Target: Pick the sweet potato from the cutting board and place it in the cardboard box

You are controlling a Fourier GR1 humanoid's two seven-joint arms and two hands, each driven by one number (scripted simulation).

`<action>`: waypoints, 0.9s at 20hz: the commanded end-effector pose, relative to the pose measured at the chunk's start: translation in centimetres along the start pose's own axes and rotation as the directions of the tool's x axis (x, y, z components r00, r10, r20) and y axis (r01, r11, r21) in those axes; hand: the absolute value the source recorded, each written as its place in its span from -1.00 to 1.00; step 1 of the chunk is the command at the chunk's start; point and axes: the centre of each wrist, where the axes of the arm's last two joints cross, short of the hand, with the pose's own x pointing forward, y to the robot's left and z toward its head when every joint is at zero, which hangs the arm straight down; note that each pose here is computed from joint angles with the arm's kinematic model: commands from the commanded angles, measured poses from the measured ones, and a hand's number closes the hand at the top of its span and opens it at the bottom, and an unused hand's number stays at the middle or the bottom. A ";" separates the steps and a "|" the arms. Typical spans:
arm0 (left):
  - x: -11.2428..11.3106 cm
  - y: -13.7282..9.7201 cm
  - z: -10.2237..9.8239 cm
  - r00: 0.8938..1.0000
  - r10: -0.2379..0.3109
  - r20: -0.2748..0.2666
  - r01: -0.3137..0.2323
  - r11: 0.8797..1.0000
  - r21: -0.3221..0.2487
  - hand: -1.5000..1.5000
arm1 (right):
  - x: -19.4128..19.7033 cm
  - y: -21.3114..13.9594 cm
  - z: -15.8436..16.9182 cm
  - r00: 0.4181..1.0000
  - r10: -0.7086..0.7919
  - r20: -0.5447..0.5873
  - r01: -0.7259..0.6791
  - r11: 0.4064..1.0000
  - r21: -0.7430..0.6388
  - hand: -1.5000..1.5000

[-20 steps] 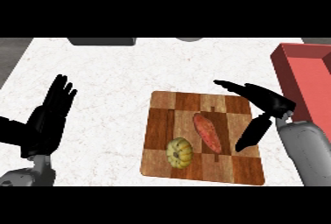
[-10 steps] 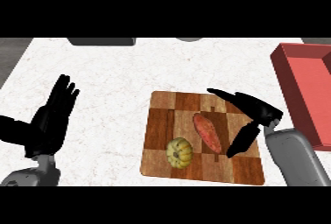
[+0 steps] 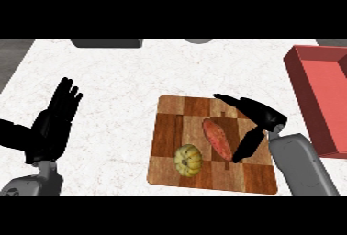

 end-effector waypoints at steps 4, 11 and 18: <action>-0.8 1.4 -1.9 1.000 0.005 0.009 -0.005 1.000 -0.001 0.00 | -0.2 1.5 -2.0 1.000 0.001 0.007 -0.001 0.999 0.036 -1.00; -0.1 -0.3 1.0 1.000 0.002 0.010 -0.002 1.000 -0.009 0.00 | -1.4 2.7 -2.2 1.000 0.000 -0.016 0.001 0.999 0.037 -1.00; 0.4 0.3 0.0 1.000 0.027 0.006 -0.027 1.000 -0.006 0.00 | 0.2 3.1 -2.4 0.999 0.027 -0.026 -0.026 0.998 0.062 -1.00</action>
